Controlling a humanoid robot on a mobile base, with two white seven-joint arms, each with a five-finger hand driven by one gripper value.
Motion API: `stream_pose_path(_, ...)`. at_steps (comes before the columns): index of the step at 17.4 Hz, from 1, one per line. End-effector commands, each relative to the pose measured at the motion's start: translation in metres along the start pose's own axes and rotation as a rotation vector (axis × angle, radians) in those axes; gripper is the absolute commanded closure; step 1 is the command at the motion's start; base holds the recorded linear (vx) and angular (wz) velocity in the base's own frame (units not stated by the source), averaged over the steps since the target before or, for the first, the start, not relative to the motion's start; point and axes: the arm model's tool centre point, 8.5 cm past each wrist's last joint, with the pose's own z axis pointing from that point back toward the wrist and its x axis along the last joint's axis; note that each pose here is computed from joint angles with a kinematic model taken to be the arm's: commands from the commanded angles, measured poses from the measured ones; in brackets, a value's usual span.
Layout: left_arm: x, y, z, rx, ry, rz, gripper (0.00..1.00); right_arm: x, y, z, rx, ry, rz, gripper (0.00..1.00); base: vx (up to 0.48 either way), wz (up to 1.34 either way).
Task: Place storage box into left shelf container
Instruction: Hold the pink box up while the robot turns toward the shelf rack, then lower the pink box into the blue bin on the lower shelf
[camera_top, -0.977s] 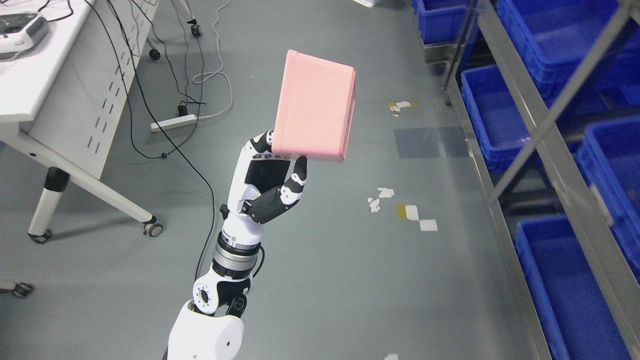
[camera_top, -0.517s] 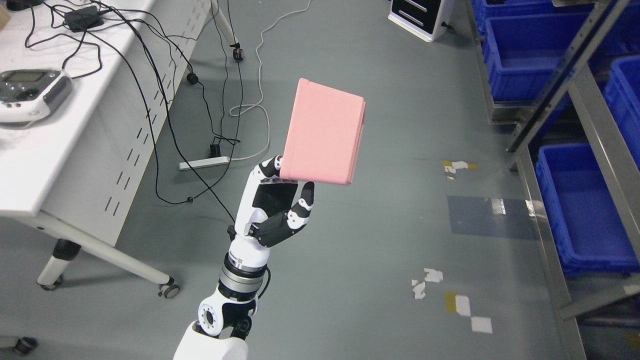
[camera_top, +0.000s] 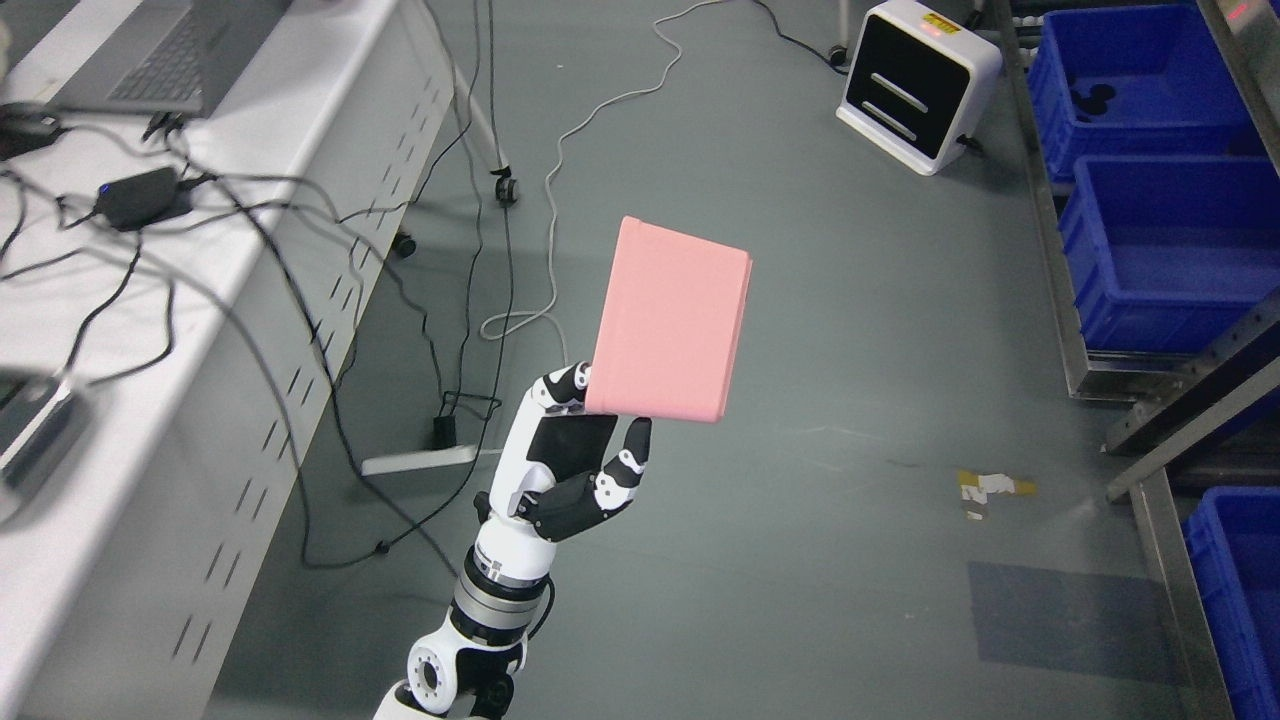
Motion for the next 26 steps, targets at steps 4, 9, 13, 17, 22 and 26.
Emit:
stream_pose_path(4,-0.011,-0.025,0.017,-0.031,0.052,0.060,0.98,0.000,-0.011,-0.001,-0.018,-0.008,-0.004,0.00,0.665,-0.81)
stream_pose_path(9,-0.037,-0.083,0.081,-0.132,0.264,0.108,0.98,0.000,-0.011,-0.001,-0.018,-0.008,-0.004,0.00,0.548,-1.50)
stream_pose_path(13,-0.031,-0.059,0.116,-0.084,0.357,0.005,0.98,0.000,-0.011,-0.001,-0.018,-0.008,-0.004,0.00,0.414,-1.48)
stream_pose_path(17,0.029,0.060,0.138,-0.161,0.504,-0.359,0.98,0.000,-0.011,-0.001,-0.018,-0.008,-0.004,0.00,0.299,-1.14)
stream_pose_path(22,0.099,0.187,0.085,-0.248,0.605,-0.699,0.98,0.000,-0.011,-0.001,-0.018,-0.008,-0.004,0.00,0.163,-0.99)
stream_pose_path(26,0.089,0.222,0.058,-0.327,0.722,-0.773,0.98,0.000,-0.011,-0.001,-0.018,-0.008,-0.004,0.00,0.098,-0.80)
